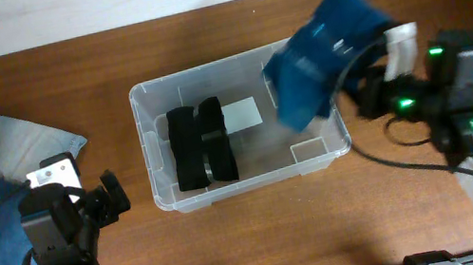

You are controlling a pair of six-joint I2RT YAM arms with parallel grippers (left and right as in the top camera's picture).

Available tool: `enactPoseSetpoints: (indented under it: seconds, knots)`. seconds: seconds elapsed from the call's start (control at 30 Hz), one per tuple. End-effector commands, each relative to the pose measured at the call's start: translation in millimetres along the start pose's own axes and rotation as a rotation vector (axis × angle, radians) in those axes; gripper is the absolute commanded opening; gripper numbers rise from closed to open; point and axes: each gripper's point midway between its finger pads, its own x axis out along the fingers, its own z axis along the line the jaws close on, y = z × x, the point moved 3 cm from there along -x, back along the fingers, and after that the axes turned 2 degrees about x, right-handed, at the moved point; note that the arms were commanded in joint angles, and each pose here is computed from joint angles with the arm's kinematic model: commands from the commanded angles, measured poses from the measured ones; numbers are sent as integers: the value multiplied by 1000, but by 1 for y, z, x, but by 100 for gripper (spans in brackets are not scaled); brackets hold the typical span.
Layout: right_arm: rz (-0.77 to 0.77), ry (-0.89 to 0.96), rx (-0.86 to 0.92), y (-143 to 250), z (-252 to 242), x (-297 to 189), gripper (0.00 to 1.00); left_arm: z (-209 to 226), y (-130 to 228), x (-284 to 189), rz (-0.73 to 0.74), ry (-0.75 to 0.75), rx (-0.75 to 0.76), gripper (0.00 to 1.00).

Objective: Pack container
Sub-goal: 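Carry the teal garment into the container's right side and release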

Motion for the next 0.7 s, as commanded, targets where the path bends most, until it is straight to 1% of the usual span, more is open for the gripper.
enactPoseSetpoints:
  seconds: [0.0, 0.1, 0.23, 0.3, 0.47, 0.5, 0.53, 0.57, 0.6, 0.63, 0.67]
  knots:
    - [131, 27, -113, 24, 1, 37, 5, 0, -9, -3, -21, 5, -15, 100]
    - [276, -1, -173, 54, -1, 75, 6, 0, -9, -3, -20, 5, -15, 99]
    - [429, 56, -236, 83, -29, 113, 6, 0, -9, -3, -20, 5, -15, 99]
    - [497, 93, -257, 89, -43, 126, 5, 0, -9, -3, -20, 5, -15, 99]
    - [575, 163, -262, 83, -63, 145, 5, 0, -9, -3, -19, 5, -15, 99]
    - [585, 182, -267, 82, -66, 146, 12, 0, -9, -3, -19, 5, -15, 99]
    - [593, 187, -282, 80, -66, 146, 24, 0, -9, -3, -18, 5, -15, 99]
    - [595, 196, -289, 78, -66, 145, 40, 0, -8, -3, -16, 5, -15, 99]
    - [593, 204, -295, 75, -65, 144, 49, 0, -8, -3, -15, 5, -14, 99]
    - [590, 210, -302, 71, -62, 143, 53, 0, -8, -3, -16, 4, -15, 99]
    - [587, 216, -308, 67, -60, 142, 63, 0, -8, -3, -16, 4, -15, 100]
